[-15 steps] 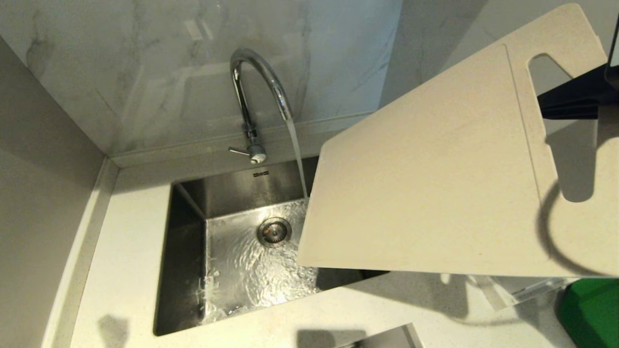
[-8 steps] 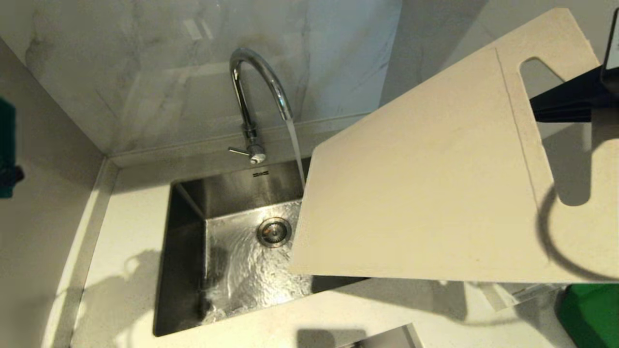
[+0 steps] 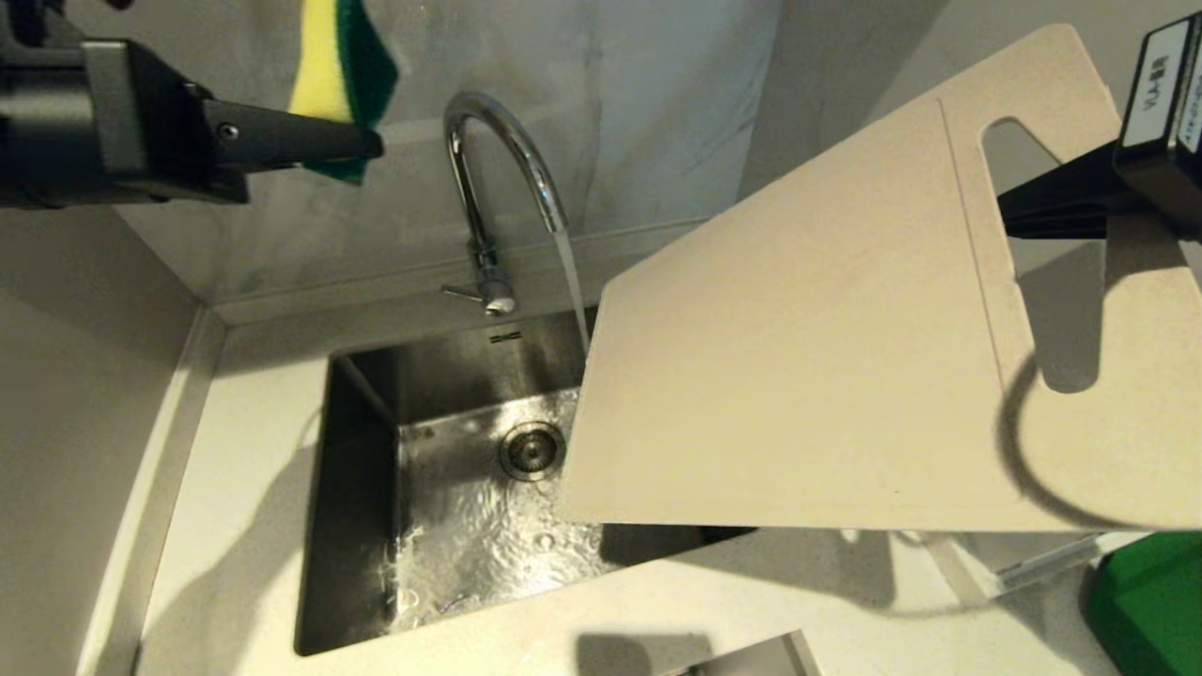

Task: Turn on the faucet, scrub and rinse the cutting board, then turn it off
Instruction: Scrub the cutting board underwater

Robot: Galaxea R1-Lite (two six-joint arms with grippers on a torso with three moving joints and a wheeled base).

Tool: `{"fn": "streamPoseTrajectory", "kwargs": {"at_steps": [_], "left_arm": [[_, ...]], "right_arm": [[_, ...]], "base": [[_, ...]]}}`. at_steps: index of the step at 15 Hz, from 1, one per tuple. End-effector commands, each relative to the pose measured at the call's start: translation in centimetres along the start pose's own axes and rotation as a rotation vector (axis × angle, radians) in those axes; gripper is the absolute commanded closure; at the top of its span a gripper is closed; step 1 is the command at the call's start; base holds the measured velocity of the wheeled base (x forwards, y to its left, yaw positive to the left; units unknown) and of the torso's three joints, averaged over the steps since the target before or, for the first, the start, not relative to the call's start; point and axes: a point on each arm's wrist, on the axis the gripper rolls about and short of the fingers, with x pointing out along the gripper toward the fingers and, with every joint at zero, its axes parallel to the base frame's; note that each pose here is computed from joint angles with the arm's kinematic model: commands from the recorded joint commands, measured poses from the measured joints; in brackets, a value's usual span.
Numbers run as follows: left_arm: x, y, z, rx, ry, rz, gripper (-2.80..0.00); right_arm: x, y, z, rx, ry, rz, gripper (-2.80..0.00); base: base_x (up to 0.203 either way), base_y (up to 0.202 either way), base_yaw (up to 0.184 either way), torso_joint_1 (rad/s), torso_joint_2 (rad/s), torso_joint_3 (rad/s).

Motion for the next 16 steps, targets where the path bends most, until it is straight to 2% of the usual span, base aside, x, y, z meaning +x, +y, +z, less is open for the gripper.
{"fn": "streamPoseTrajectory", "kwargs": {"at_steps": [1, 4, 9, 13, 16], "left_arm": [[5.2, 0.4, -0.5, -0.088, 0.053, -0.121, 0.0], [8.6, -1.8, -0.9, -0.118, 0.09, -0.236, 0.0], [11.0, -4.7, -2.9, -0.192, 0.215, -0.324, 0.0], [12.8, -6.0, -4.8, -0.248, 0.313, -0.327, 0.0], [14.4, -5.8, -6.1, -0.269, 0.355, -0.337, 0.0]], "right_arm": [[-0.5, -0.1, -0.1, 0.001, -0.003, 0.001, 0.0], [-0.5, -0.1, -0.1, 0.001, -0.003, 0.001, 0.0], [-0.3, -0.1, -0.1, 0.002, 0.001, 0.002, 0.0], [-0.3, -0.1, -0.1, 0.002, 0.001, 0.002, 0.0], [-0.2, -0.1, -0.1, 0.003, 0.003, 0.003, 0.0]], "base": [[0.0, 0.0, 0.0, 0.0, 0.0, 0.0], [0.0, 0.0, 0.0, 0.0, 0.0, 0.0], [0.0, 0.0, 0.0, 0.0, 0.0, 0.0], [0.0, 0.0, 0.0, 0.0, 0.0, 0.0], [0.0, 0.0, 0.0, 0.0, 0.0, 0.0]]}}
